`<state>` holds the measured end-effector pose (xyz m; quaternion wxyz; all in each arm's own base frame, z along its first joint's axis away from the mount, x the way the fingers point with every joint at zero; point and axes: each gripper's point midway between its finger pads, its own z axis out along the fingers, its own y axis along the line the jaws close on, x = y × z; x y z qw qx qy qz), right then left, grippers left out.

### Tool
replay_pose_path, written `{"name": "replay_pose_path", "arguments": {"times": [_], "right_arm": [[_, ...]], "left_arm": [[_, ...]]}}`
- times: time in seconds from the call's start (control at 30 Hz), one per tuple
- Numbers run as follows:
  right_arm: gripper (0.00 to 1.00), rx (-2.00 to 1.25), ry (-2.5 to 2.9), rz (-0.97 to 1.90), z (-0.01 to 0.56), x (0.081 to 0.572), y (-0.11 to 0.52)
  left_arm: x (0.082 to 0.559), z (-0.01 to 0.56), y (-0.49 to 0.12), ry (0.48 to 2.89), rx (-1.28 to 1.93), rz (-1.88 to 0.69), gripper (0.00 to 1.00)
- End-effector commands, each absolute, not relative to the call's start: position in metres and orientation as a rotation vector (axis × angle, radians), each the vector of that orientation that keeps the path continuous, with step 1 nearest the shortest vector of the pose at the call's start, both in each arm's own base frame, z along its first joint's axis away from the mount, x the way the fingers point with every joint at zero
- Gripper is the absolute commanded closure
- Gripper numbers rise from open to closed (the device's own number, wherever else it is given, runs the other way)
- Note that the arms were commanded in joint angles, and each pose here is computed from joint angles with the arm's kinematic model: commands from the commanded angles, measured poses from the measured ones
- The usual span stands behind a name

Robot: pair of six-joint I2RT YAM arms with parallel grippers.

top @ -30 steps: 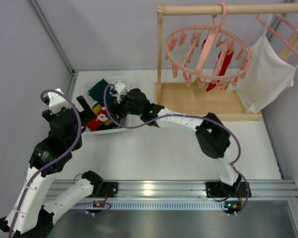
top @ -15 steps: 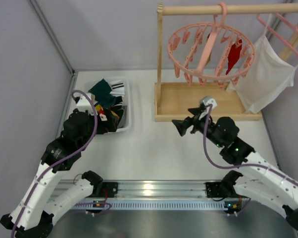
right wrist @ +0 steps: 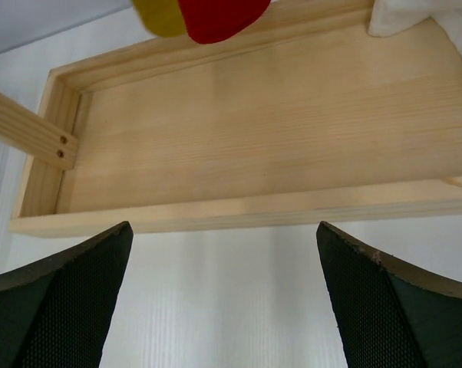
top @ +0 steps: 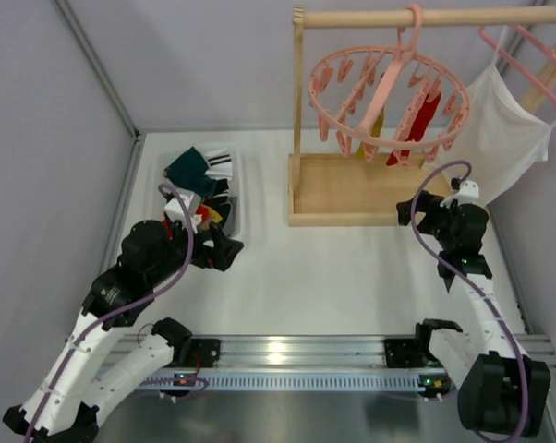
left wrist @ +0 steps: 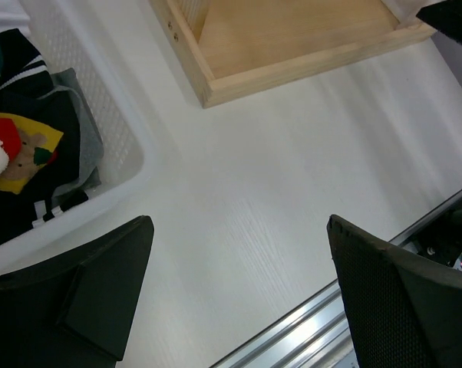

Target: Remove the socks clipped to the hanger

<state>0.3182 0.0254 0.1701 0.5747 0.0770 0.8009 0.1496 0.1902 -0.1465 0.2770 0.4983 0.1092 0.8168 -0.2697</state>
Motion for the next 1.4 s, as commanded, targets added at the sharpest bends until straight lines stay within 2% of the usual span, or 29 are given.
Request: {"name": "replay_pose_path", "arguments": {"times": [0.0,0.27,0.57,0.83,1.37], "right_arm": [[0.01,0.109,1.616,0.451,0.227,0.346,0.026],[0.05,0.067,1.478,0.447,0.243,0.406,0.009],[0.05,0.090,1.381,0.343,0.242,0.428,-0.017],[0.05,-0.014,1.285,0.349,0.249,0.448,-0.019],[0.04,-0.171,1.321,0.382,0.216,0.501,-0.028]], "left_arm": [[0.191,0.280,-0.146,1.904,0.284,-0.656,0.02],[0.188,0.278,-0.133,1.873,0.209,-0.625,0.02],[0.184,0.280,-0.132,1.856,0.206,-0.638,0.02],[0.183,0.279,-0.134,1.860,0.220,-0.648,0.02],[0.184,0.276,-0.137,1.874,0.230,-0.648,0.02]]}}
